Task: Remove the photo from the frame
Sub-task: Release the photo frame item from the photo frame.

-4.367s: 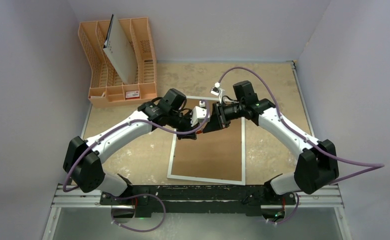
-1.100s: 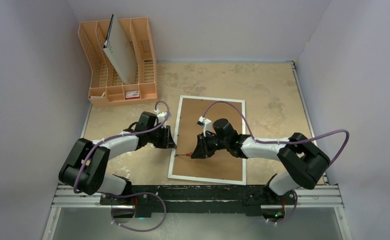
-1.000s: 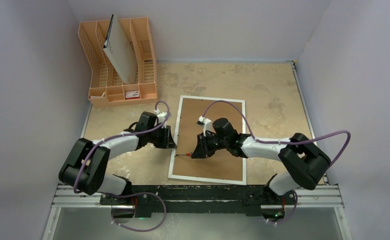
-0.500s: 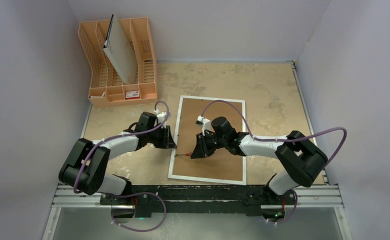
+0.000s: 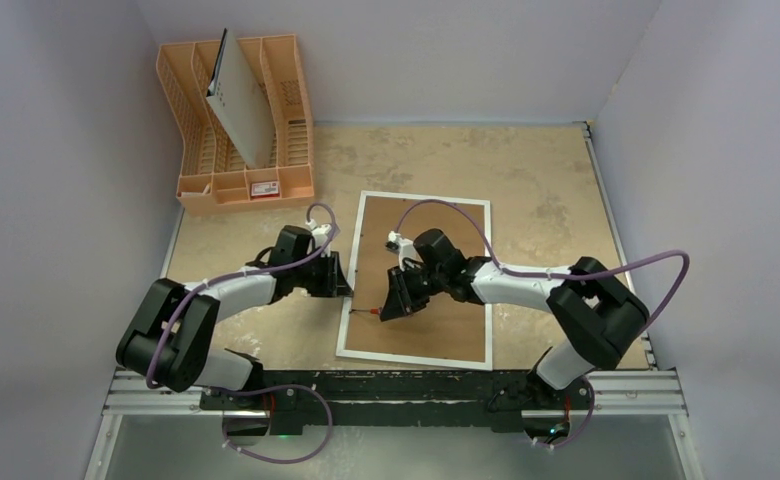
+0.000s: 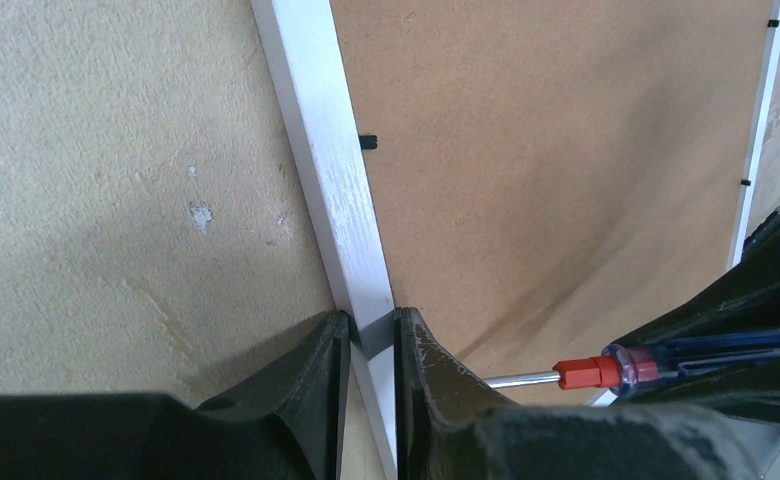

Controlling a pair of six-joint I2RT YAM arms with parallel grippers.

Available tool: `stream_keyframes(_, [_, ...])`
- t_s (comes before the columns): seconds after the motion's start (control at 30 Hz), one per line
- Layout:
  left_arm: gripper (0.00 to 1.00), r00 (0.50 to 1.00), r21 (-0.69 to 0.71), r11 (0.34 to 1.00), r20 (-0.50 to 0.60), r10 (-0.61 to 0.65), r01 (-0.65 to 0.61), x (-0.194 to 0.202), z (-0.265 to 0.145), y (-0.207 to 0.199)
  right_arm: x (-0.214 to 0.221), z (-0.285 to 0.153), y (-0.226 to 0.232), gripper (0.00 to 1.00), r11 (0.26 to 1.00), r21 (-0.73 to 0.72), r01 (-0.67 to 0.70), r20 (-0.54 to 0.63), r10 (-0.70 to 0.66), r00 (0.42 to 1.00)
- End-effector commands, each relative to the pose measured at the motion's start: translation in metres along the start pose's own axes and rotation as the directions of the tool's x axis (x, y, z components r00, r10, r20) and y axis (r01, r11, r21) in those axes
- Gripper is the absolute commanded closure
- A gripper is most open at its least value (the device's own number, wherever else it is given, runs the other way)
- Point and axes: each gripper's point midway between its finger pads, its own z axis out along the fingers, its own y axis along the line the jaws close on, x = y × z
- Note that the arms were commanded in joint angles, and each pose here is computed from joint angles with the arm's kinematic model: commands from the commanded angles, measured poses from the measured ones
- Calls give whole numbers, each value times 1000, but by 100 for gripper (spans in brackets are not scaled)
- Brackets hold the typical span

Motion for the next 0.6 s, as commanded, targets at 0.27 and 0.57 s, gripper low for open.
stream_keyframes(0.27, [100,998,30,998,4,-60,60,17,6,-1,-55,0,55,100,998,48,40,107,-45,993])
stream_keyframes(0.57, [100,998,38,997,14,-64,63,18,6,-4,-81,7,87,100,997,64,31,119,-38,992])
